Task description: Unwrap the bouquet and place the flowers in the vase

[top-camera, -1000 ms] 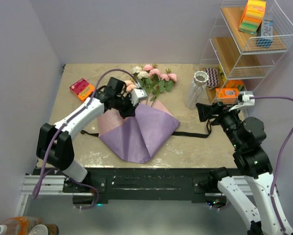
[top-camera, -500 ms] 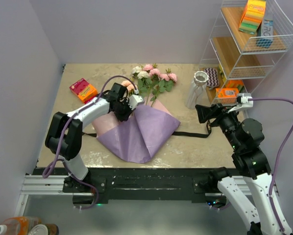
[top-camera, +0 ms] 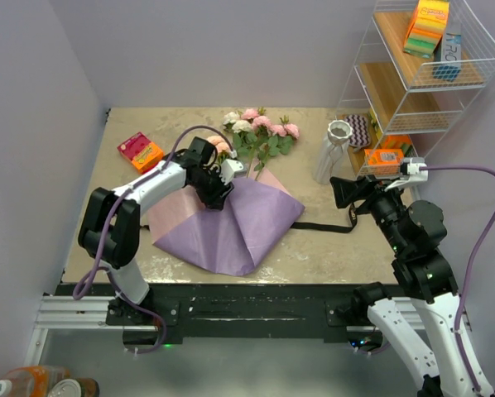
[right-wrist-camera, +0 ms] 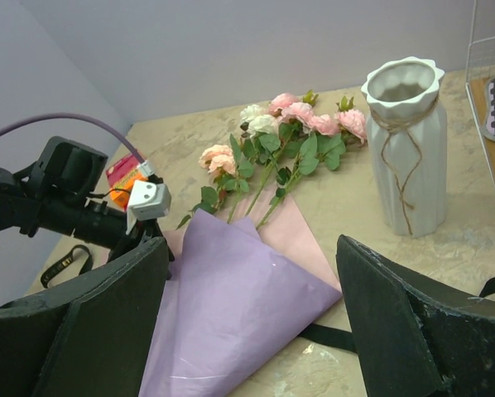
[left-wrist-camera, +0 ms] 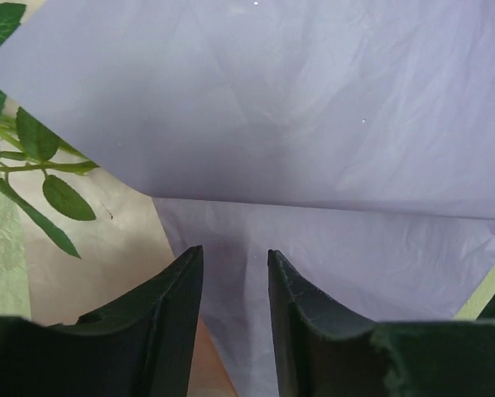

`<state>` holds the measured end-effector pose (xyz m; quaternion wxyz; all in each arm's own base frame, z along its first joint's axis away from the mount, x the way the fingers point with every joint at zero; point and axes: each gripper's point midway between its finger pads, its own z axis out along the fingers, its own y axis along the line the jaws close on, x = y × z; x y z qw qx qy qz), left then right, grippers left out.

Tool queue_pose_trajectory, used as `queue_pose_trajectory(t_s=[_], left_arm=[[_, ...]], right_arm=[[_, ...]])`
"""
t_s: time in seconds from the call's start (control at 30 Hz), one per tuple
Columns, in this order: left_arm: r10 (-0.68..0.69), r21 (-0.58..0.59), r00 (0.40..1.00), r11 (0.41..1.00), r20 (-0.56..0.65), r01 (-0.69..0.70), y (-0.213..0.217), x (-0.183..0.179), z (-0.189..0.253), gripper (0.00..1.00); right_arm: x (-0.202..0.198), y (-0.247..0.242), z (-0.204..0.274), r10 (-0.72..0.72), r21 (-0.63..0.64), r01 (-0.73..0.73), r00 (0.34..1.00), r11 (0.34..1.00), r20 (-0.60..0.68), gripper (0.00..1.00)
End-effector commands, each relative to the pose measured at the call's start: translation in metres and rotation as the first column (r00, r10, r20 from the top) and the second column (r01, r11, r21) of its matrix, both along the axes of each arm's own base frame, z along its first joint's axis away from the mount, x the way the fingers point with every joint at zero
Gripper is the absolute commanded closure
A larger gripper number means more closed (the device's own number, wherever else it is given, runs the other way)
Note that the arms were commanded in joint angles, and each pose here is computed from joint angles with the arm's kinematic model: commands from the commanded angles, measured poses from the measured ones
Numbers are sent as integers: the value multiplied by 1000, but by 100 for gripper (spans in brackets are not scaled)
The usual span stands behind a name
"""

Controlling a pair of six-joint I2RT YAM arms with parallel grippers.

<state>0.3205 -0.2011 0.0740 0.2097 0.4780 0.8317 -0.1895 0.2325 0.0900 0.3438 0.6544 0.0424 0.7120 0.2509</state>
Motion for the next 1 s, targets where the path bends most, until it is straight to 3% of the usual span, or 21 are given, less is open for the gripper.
queue_pose_trajectory(t_s=[0.0, 0.03, 0.23, 0.67, 0.87, 0.97], left_arm=[[33, -38, 999, 999, 3, -33, 1, 11, 8, 50], [39, -41, 999, 998, 13, -39, 2, 15, 9, 42], [89, -17, 993, 996, 73, -88, 11, 29, 12, 39], [-17, -36, 996, 999, -91, 14, 5, -1, -13, 48], [-18, -46, 996, 999, -83, 14, 1, 6, 1, 70], [-8, -64, 998, 998, -65, 4, -1, 8, 14, 93]], right_arm=[[-6, 1, 18, 20, 5, -20, 998, 1000, 59, 14], [-7, 2, 18, 26, 5, -26, 998, 1000, 60, 14], [-6, 3, 16, 32, 3, -32, 998, 999, 54, 14], [-6, 5, 28, 41, 14, -42, 996, 999, 73, 15], [-8, 7, 39, 51, 19, -53, 995, 998, 91, 16], [-8, 9, 42, 60, 22, -62, 994, 998, 93, 16]])
